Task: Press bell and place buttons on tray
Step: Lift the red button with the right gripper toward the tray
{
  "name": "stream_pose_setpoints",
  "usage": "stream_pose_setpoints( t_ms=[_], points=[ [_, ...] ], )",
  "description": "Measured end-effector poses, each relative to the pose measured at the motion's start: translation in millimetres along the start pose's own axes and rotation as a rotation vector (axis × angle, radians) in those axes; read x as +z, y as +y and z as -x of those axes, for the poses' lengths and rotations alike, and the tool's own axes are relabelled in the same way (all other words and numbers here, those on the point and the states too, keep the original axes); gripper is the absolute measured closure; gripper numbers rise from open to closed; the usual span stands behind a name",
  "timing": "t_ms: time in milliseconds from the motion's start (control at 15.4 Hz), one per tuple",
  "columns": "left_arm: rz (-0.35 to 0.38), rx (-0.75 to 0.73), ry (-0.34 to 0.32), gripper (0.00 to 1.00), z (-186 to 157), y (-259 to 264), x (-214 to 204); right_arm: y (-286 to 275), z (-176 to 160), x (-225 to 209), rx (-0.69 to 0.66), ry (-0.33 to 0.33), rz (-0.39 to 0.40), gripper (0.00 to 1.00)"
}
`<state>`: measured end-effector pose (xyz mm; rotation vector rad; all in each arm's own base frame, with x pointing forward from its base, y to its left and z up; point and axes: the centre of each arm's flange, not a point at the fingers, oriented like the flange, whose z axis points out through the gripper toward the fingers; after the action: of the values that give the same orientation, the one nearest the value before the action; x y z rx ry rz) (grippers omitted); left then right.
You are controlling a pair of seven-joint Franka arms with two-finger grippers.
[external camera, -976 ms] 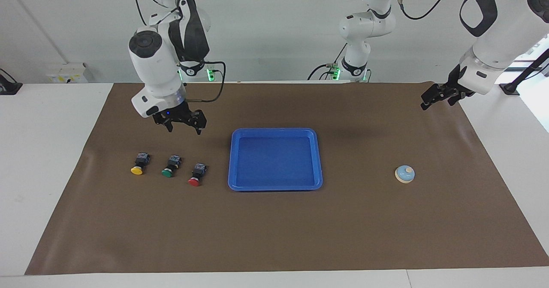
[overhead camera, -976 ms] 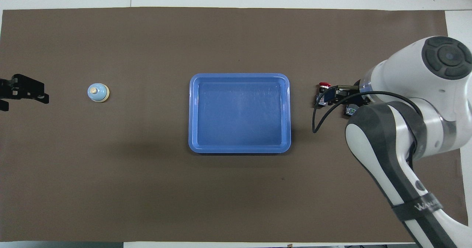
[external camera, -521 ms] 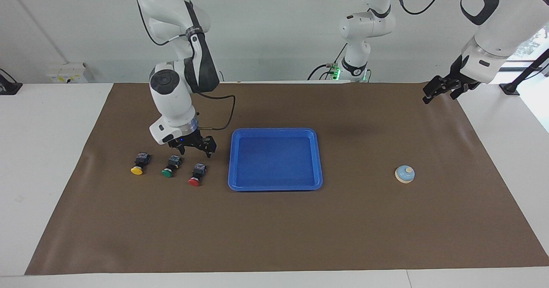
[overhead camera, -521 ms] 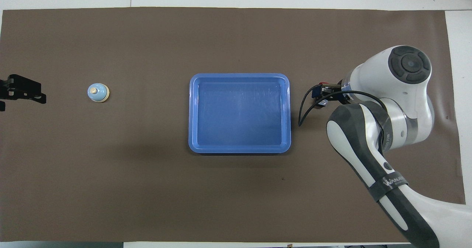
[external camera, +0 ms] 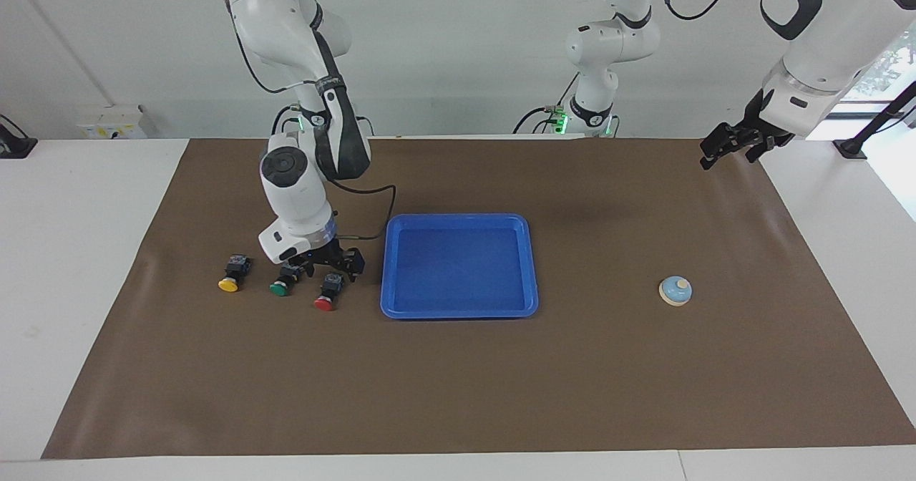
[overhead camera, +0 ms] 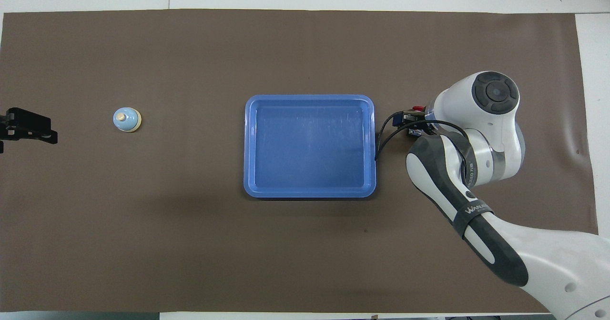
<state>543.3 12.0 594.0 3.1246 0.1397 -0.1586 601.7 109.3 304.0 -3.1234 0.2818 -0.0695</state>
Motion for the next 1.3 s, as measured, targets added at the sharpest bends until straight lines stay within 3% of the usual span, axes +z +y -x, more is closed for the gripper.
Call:
stream_pose_setpoints(
  t_ms=[586,846,1041,1106,1236,1302],
  points=[
    [0.000,0.074,-0.004,0.00,0.1,1.9,0.8,-0.4,0.4,11.6,0.060,-0.011,0.004,0.02],
    [0.000,0.099,-0.004,0.00,0.1,1.9,0.9,0.6,0.1,12.0,0.064,-0.011,0.005,0.11],
    [0.000,0.104,-0.003,0.00,0.1,1.9,0.8,0.7,0.0,12.0,0.065,-0.011,0.005,0.40],
    [0.000,0.104,-0.003,0.00,0.1,1.9,0.8,0.7,0.0,12.0,0.065,-0.011,0.005,0.40],
    [0.000,0.104,-0.003,0.00,0.1,1.9,0.8,0.8,-0.1,11.8,0.066,-0.011,0.005,0.57],
    [0.000,0.104,-0.003,0.00,0.1,1.9,0.8,0.8,-0.3,11.6,0.066,-0.010,0.005,0.59]
  ],
)
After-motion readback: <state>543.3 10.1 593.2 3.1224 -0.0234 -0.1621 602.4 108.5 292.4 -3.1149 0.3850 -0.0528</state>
